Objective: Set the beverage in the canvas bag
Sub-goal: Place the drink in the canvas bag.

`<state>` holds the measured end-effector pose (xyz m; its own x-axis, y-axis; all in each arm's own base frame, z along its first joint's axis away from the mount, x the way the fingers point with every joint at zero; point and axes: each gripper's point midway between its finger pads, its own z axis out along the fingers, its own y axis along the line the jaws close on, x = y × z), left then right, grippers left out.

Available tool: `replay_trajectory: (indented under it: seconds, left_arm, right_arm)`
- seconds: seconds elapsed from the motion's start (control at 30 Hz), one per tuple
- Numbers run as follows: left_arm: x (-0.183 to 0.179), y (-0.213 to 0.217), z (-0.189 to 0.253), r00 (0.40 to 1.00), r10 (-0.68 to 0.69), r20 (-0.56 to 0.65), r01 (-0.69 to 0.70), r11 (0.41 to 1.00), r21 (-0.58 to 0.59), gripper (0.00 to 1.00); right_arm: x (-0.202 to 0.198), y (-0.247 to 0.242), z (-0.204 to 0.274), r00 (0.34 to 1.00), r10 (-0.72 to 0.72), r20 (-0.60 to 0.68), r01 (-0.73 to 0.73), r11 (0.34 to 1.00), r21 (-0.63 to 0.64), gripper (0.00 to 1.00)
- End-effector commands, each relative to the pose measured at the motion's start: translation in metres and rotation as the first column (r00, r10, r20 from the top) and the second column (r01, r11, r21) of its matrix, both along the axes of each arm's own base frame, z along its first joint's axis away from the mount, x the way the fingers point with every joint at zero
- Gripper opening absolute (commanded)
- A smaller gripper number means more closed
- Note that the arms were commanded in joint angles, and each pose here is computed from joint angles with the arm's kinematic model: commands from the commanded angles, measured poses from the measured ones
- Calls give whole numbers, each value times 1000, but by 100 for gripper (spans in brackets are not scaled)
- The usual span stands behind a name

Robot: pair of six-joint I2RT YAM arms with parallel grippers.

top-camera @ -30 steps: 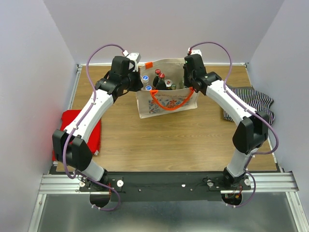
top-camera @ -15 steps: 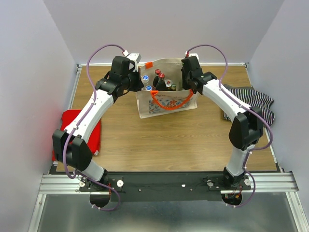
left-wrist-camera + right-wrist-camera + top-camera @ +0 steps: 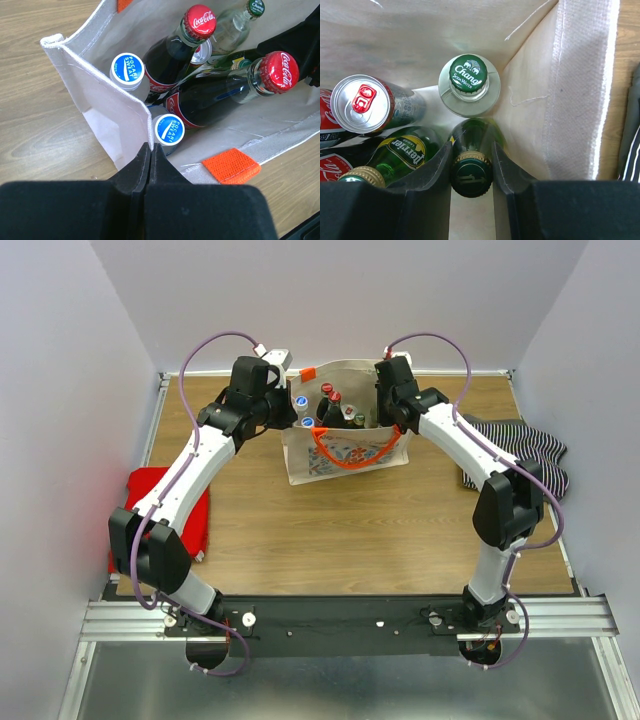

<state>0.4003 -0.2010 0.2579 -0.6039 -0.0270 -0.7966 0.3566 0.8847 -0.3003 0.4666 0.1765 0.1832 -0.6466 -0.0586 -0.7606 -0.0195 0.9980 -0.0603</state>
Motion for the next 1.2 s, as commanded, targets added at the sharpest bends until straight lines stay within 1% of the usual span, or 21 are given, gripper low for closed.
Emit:
replay_trajectory:
  seconds: [0.0, 0.07, 0.1, 0.2, 0.27, 0.37, 0.4, 0.6, 0.87, 1.0, 1.17]
  left_arm:
    - [-1, 0, 9, 1000, -13, 29, 13, 1000, -12, 0]
    - [-1, 0, 10, 999, -10, 32, 10, 1000, -11, 0]
    - [-1, 0, 9, 1000, -9, 29, 9, 1000, -11, 0]
    - [-1, 0, 10, 999, -9, 30, 10, 1000, -11, 0]
    - [0, 1, 9, 1000, -7, 29, 7, 1000, -10, 1]
    - [1, 0, 10, 999, -8, 32, 9, 1000, -7, 1]
    - [1, 1, 10, 999, -4, 31, 4, 1000, -5, 1]
    - [2, 2, 10, 999, -2, 32, 2, 1000, 0, 2]
    - [2, 2, 10, 1000, -1, 31, 1, 1000, 1, 5]
    - [2, 2, 10, 1000, 1, 31, -1, 1000, 2, 10]
    - [2, 3, 11, 999, 3, 32, -3, 1000, 1, 15]
  right_arm:
    - [-3, -18, -3, 998, -52, -34, 50, 997, -52, 18]
    - [-3, -18, 2, 998, -52, -25, 50, 997, -51, 29]
    - [-3, -18, 3, 998, -53, -23, 51, 997, -52, 40]
    - [-3, -19, 3, 998, -53, -27, 51, 997, -54, 50]
    - [-4, -19, 2, 998, -53, -32, 51, 997, -54, 54]
    - [-5, -19, -1, 998, -52, -40, 49, 997, -58, 57]
    - [-5, -19, -2, 998, -53, -43, 50, 997, -58, 59]
    - [-5, -19, -3, 997, -56, -47, 53, 997, -60, 61]
    - [-2, -18, 17, 998, -63, -10, 62, 997, -38, 63]
    - [0, -19, 41, 997, -70, 39, 70, 997, -13, 64]
    - [2, -21, 62, 993, -80, 84, 80, 997, -5, 65]
